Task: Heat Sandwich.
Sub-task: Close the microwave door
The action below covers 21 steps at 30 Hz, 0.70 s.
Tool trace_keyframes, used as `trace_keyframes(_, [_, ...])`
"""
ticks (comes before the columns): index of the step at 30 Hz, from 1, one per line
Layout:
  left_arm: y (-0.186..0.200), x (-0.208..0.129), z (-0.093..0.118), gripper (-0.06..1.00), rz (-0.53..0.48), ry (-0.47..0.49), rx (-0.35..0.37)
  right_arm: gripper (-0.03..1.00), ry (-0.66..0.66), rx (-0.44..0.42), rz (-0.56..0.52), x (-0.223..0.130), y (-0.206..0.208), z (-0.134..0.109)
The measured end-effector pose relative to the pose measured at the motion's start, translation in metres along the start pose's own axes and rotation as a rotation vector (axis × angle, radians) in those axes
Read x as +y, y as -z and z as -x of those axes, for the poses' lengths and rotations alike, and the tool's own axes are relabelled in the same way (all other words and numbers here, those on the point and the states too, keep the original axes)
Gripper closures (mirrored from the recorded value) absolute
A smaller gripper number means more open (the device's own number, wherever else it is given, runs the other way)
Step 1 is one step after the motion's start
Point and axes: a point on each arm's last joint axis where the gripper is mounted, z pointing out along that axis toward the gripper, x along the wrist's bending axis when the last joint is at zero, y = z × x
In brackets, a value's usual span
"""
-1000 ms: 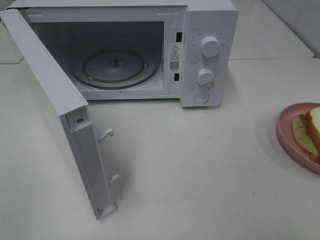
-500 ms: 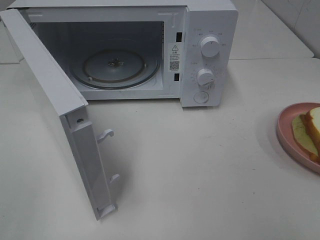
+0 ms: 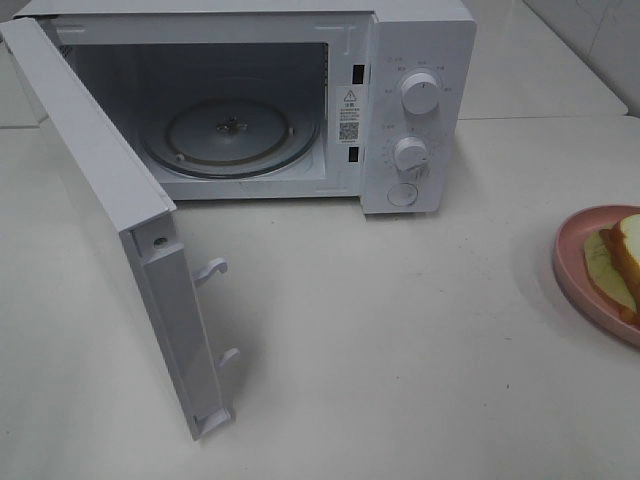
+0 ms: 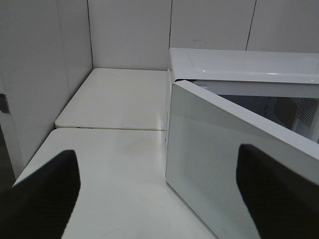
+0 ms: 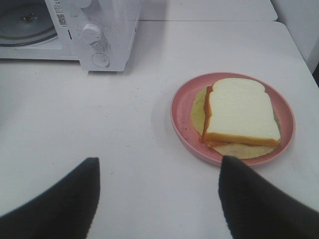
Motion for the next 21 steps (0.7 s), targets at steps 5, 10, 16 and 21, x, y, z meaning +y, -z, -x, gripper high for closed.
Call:
trace_keyframes(5, [-0.014,-0.013,-0.001,0.14,-0.038,0.009,-0.001,0.3,0.0,0.0,0.0,0.0,0.0,0.0])
trace_keyframes(10, [-0.027,-0.019,0.0,0.14,-0.04,0.011,-0.044,0.3,0.0,0.0,0.0,0.0,0.0,0.0])
trace_keyframes(16, [-0.048,-0.027,0.005,0.14,-0.092,0.006,-0.137,0.3,0.0,0.0,0.0,0.0,0.0,0.0])
trace_keyframes(21, [-0.068,-0.032,0.011,0.15,-0.114,0.001,-0.188,0.3,0.0,0.0,0.0,0.0,0.0,0.0])
